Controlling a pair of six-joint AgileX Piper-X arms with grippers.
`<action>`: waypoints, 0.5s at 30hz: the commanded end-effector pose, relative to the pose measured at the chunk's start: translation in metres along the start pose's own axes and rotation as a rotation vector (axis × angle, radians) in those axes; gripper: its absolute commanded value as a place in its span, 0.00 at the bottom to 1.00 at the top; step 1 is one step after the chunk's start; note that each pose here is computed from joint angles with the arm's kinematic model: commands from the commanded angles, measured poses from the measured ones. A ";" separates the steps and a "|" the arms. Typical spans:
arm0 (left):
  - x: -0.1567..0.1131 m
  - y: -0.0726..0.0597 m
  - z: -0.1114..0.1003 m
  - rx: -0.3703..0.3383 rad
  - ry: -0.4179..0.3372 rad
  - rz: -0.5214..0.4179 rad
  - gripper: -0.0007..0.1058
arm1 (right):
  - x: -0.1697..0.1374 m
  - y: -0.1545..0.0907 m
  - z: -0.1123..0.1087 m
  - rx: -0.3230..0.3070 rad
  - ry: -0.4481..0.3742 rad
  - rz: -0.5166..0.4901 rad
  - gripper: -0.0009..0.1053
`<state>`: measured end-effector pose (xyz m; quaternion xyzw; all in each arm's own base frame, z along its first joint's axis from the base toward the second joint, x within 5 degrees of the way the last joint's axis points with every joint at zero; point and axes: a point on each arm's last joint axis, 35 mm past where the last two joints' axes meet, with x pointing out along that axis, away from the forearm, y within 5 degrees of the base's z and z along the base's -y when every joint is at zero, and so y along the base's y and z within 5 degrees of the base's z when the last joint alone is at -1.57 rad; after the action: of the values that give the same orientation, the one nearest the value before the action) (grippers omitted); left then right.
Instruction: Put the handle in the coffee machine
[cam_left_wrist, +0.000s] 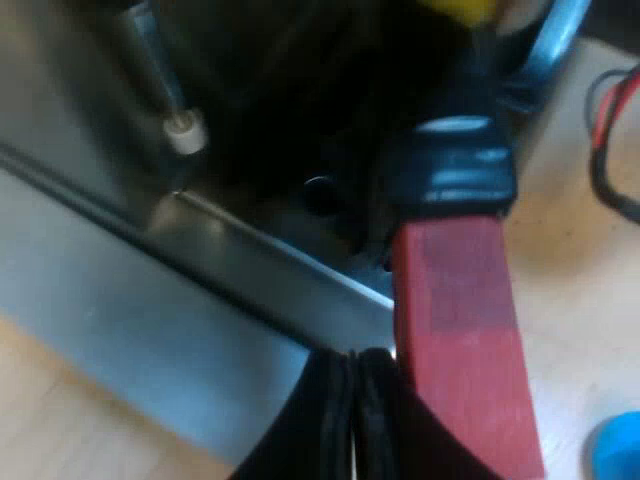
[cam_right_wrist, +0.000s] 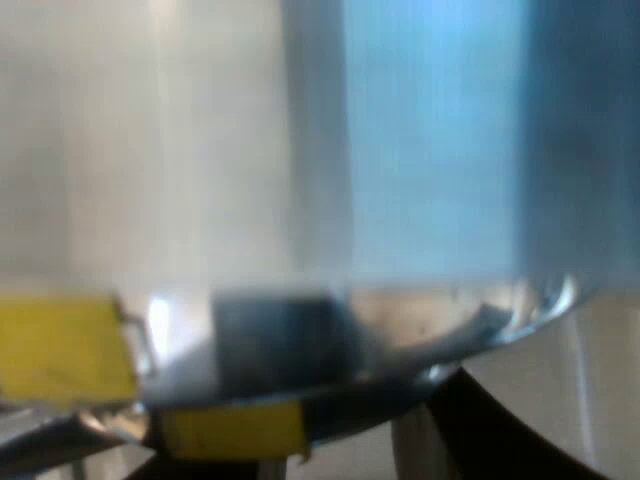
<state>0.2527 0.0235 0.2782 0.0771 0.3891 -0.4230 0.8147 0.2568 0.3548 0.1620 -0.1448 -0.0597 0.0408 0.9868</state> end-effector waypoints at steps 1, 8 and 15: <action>0.003 -0.007 0.004 0.013 -0.001 -0.030 0.01 | 0.003 -0.014 0.035 0.131 -0.097 -0.040 0.27; 0.005 -0.011 0.004 -0.003 0.019 -0.059 0.01 | 0.003 -0.014 0.035 0.131 -0.097 -0.040 0.27; 0.008 -0.020 -0.007 -0.011 0.057 -0.132 0.01 | 0.003 -0.014 0.035 0.131 -0.097 -0.040 0.27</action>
<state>0.2391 0.0117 0.2700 0.0627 0.4218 -0.4625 0.7774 0.2569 0.3547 0.1620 -0.1447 -0.0594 0.0397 0.9869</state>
